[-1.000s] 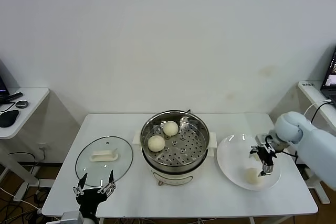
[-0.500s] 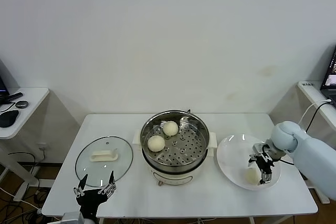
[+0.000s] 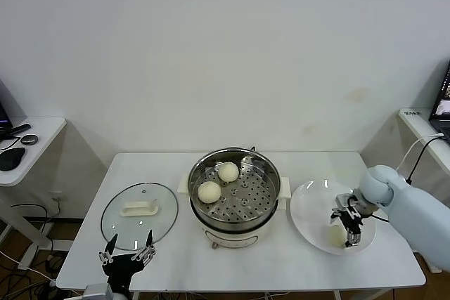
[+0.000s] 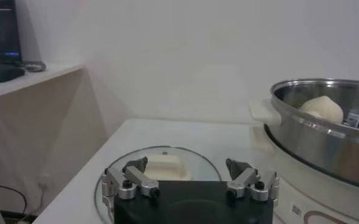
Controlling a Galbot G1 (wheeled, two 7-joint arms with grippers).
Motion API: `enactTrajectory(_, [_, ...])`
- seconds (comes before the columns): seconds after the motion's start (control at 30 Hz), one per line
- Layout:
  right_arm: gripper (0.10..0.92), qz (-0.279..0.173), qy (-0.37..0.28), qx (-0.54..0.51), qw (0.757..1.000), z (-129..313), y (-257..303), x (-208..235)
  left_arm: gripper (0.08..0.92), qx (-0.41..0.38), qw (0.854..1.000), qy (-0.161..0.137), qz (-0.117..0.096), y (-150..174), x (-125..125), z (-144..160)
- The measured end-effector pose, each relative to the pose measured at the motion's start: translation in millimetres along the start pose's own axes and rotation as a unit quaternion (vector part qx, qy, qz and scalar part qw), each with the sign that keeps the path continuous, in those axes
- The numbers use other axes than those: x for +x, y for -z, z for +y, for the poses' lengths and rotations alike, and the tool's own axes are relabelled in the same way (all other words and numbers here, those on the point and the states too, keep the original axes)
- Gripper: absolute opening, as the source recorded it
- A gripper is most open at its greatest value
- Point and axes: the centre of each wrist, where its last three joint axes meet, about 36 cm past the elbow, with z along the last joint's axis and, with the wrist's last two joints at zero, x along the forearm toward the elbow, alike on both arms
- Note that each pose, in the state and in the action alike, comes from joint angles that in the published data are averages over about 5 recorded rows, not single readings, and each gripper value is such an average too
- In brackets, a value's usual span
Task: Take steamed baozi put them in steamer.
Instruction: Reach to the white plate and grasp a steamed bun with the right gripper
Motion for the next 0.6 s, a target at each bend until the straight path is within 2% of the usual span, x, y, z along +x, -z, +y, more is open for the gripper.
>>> enactTrajectory(0.47, [0.442, 0.003, -0.012, -0.012, 1.0, -3.3, -7.1, 11.7, 0.823, 0.0, 1.0, -0.001, 0.001, -0.9, -1.4, -0.9])
enactTrajectory(0.6, [0.396, 0.0, -0.025, -0.013, 1.0, -8.7, -6.9, 28.4, 0.823, 0.001, 1.0, -0.002, -0.002, -0.1, -3.0, -2.5])
